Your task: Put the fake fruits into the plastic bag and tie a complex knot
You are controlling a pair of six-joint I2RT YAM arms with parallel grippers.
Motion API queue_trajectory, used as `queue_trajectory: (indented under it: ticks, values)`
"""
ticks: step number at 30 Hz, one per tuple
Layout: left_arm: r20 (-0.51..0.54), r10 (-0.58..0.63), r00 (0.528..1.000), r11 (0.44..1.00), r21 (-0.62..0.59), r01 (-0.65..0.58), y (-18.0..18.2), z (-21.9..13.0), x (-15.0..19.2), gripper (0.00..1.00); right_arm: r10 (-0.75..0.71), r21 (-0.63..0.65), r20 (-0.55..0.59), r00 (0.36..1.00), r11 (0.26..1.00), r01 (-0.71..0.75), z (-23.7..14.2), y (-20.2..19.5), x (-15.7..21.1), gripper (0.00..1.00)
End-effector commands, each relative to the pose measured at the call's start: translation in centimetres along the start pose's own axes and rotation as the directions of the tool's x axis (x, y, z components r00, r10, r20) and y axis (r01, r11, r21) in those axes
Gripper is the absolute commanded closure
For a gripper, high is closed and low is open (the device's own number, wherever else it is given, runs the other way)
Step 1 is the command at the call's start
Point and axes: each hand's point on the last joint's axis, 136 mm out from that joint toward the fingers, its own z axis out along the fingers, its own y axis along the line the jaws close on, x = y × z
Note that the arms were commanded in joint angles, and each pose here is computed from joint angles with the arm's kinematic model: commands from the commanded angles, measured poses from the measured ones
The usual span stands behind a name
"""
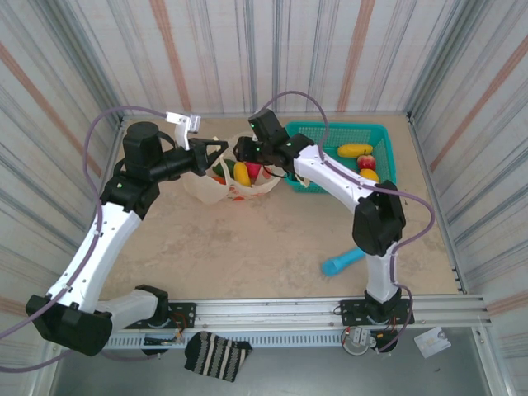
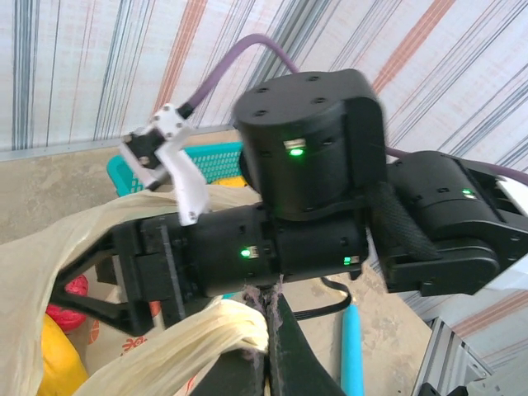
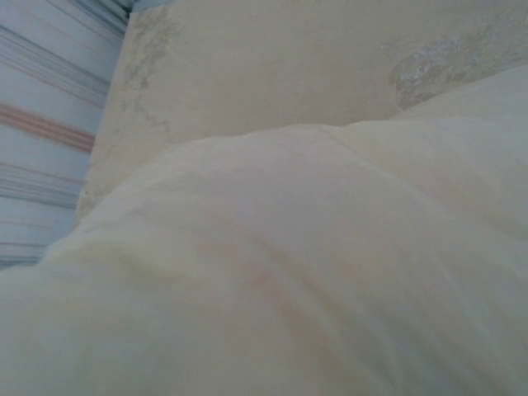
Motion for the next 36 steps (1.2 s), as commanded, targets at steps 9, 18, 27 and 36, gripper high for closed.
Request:
queue_trajectory:
  ticks: [9,18,27,36]
  values:
    - [0.025,0.023,0.999,1.0,-0.021,-0.023,-0.1,-0.7,-1.0,1.0,0.0,-0.293,0.155,0.988,0.955,0.046,-12.1,3.9,-4.6,0.62]
    - [0.031,0.005,1.0,1.0,-0.006,-0.005,-0.4,-0.7,-1.2,1.0,0.061,-0.276,0.251,0.966,0.961,0.011,-19.0,-0.7,-7.2,0.56]
    - [0.024,-0.004,1.0,1.0,0.007,0.004,-0.5,-0.6,-1.0,1.0,0.155,0.301,0.061,0.986,0.939,-0.166,-14.3,-21.1,-2.7,0.49]
    - [0.013,-0.005,1.0,1.0,0.015,0.005,-0.6,-0.4,-0.7,1.0,0.189,0.469,-0.167,0.968,0.878,-0.09,-8.5,-26.4,2.5,0.25]
